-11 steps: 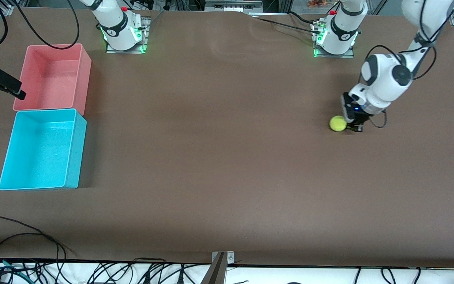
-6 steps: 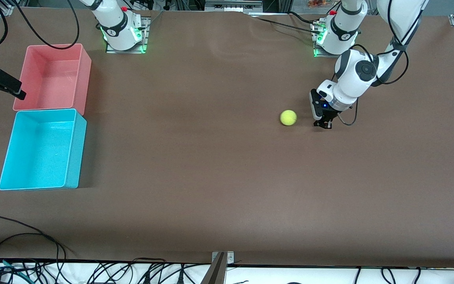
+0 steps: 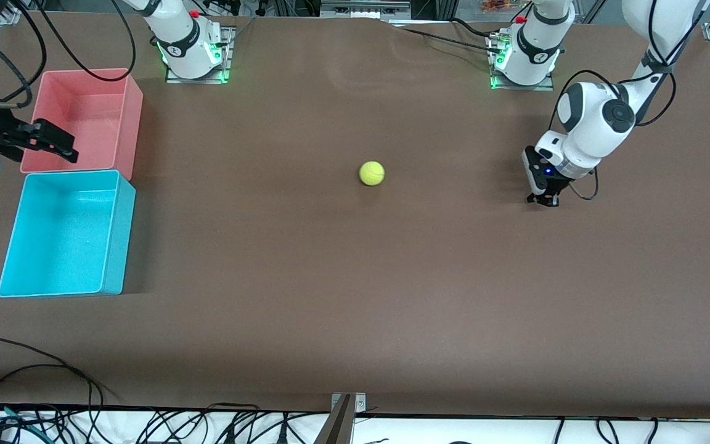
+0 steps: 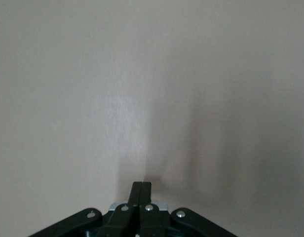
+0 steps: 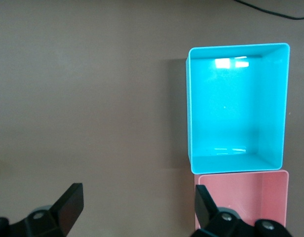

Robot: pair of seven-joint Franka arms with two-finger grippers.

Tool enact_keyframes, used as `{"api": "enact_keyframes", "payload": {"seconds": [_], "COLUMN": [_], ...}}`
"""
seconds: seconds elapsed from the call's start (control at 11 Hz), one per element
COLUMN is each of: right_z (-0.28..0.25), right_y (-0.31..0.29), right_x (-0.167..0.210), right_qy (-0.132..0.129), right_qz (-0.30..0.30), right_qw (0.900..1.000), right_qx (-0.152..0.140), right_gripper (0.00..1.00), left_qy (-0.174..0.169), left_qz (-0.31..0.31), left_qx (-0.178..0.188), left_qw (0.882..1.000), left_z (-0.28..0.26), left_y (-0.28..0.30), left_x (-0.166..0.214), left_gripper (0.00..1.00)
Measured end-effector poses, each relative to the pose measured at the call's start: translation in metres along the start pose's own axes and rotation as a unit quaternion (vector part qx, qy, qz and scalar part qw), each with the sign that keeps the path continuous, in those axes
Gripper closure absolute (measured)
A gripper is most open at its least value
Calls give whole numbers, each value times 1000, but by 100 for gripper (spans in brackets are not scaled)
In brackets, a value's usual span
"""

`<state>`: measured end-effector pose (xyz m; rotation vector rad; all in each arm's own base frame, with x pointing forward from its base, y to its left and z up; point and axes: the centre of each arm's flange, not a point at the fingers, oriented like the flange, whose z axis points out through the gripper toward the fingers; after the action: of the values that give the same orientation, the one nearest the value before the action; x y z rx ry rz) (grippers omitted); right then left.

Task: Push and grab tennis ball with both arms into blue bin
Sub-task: 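Push the tennis ball with the left gripper toward the bins, then grasp the rolling ball with the right gripper while the left gripper withdraws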

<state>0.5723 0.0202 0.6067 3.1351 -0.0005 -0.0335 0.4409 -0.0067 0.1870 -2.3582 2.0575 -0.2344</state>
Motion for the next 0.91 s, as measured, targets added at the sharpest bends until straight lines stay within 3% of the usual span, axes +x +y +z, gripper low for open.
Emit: {"api": "enact_keyframes", "payload": {"seconds": [0.27, 0.45, 0.72, 0.91], "right_z": [26, 57, 118, 155], "right_y": [-26, -45, -76, -89], "right_x": [3, -1, -19, -40], "right_qy": [-29, -59, -110, -151], "right_qz": [-22, -38, -68, -82], "right_qw": [999, 998, 991, 985], "right_qx": [-3, -6, -11, -17], "right_gripper": [0, 0, 0, 0], "left_qy": [-17, -43, -76, -87], "left_qz": [-33, -73, -161, -241], "left_qx": [-46, -79, -100, -102], "left_qw": [998, 993, 979, 961], "left_z": [-16, -61, -144, -178], "left_y": [-3, -19, -51, -70], "left_x": [-37, -43, -41, -36], "left_gripper": [99, 99, 99, 99]}}
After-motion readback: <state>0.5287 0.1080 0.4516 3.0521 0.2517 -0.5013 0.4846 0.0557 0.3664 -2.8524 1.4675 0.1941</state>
